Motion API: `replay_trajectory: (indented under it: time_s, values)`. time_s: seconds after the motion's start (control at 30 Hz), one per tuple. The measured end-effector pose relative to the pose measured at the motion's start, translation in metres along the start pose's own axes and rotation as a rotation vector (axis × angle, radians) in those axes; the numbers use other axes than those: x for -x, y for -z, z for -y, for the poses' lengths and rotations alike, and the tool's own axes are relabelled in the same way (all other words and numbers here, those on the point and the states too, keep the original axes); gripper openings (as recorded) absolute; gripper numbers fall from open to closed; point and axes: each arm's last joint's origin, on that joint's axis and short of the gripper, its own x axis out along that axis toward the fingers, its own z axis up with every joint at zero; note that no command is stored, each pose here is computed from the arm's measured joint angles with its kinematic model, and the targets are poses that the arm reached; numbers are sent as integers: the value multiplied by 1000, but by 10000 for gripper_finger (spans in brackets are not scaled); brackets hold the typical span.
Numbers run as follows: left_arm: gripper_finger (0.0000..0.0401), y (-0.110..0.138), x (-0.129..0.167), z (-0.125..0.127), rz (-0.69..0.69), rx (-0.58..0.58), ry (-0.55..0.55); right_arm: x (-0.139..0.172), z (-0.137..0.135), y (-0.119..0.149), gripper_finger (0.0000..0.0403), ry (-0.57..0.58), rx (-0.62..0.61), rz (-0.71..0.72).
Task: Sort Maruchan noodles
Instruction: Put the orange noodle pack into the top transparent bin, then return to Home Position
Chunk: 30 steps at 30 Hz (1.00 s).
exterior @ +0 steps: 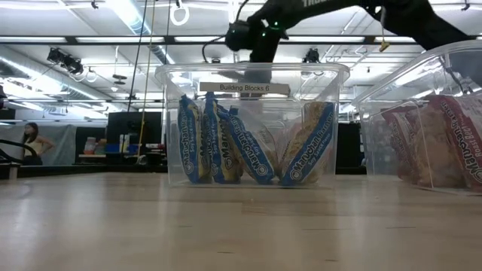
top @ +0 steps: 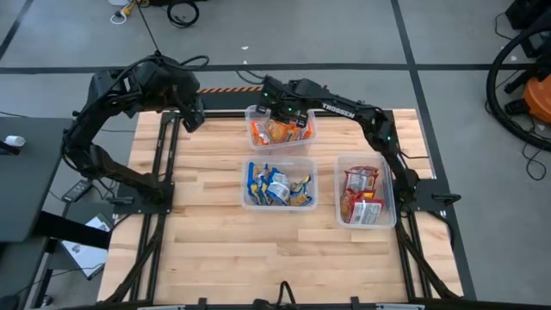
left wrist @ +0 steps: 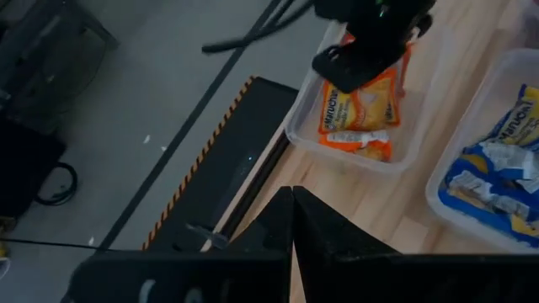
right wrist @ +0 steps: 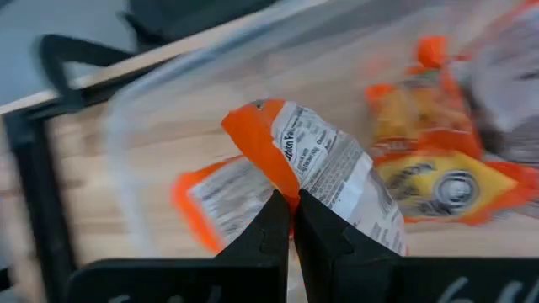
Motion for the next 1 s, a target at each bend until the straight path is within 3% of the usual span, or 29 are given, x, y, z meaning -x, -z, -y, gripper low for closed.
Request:
replay_trajectory:
  time_s: [0.33,0.5,0.6,0.8,0.9,1.0]
  values:
    - [11,1,4,-1,21,63,14,-31,2,-2,89,30,70,-91]
    - [11,-4,4,0,69,95,71,-11,7,-13,137,21,180,-81]
    - [11,-9,8,1,141,115,147,20,6,-22,155,-29,355,-2]
    - [11,-11,20,10,223,93,308,77,9,-31,157,-195,897,35]
    - [11,-4,27,17,215,81,402,111,8,-21,142,-311,1188,108]
    - [11,4,26,26,257,63,444,138,8,-2,116,-476,1347,84]
